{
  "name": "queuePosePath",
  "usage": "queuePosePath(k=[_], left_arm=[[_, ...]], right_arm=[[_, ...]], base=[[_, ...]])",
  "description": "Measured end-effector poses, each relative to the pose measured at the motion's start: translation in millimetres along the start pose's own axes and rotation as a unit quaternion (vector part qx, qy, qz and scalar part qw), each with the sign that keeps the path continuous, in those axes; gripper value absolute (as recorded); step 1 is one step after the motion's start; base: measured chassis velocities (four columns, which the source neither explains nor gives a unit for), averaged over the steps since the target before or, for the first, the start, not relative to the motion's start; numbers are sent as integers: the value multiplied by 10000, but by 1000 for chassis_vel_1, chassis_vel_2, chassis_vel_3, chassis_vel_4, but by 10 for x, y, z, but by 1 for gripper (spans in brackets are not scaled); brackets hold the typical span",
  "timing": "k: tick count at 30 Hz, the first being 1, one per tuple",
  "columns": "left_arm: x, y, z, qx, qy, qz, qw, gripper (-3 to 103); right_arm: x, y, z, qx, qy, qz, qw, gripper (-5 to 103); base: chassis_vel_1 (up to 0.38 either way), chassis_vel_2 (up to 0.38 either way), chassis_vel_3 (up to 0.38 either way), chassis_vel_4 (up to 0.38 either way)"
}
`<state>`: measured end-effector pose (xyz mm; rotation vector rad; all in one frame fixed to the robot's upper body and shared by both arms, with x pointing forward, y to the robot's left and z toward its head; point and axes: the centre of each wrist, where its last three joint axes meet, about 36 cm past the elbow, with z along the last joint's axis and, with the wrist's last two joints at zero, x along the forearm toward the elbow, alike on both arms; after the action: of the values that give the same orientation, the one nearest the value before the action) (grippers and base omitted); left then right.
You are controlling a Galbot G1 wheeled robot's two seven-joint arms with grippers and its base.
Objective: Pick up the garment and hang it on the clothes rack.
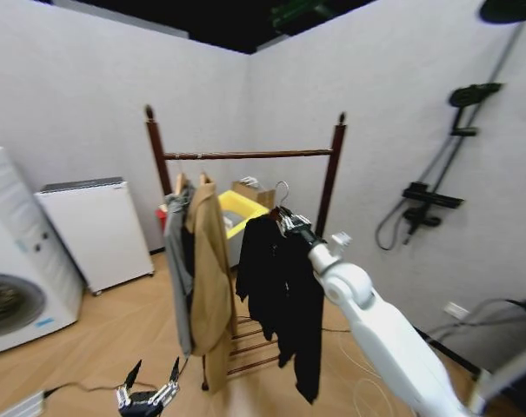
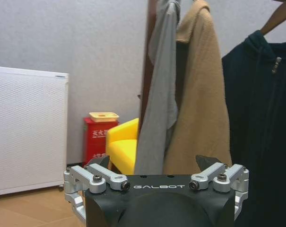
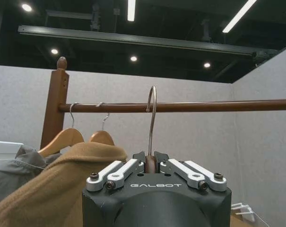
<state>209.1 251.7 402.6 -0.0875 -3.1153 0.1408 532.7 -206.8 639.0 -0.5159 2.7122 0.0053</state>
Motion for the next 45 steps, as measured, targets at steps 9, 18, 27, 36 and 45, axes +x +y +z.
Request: queuePosePath(k=[9, 18, 27, 36, 45], left_arm=[[0, 0, 0, 0, 0, 1, 10000, 100], [0, -1, 0, 1, 0, 2, 10000, 100], [0, 0, 0, 0, 0, 1, 10000, 100], [0, -1, 0, 1, -1, 2, 10000, 100], [0, -1, 0, 2, 0, 3, 10000, 100]], right_arm=[[-904, 159, -215, 745, -381, 333, 9959, 9], [-1412, 158, -176, 949, -314, 447, 9940, 9], [-2004, 232, -40, 1281, -124, 568, 9901, 9], [-2192, 192, 159, 1229, 195, 682, 9899, 9], [-1989, 150, 225, 864, 471, 640, 9931, 14]], base=[[15, 15, 14, 13], [0, 0, 0, 0], [0, 0, 0, 0], [0, 0, 0, 0], [0, 0, 0, 0]])
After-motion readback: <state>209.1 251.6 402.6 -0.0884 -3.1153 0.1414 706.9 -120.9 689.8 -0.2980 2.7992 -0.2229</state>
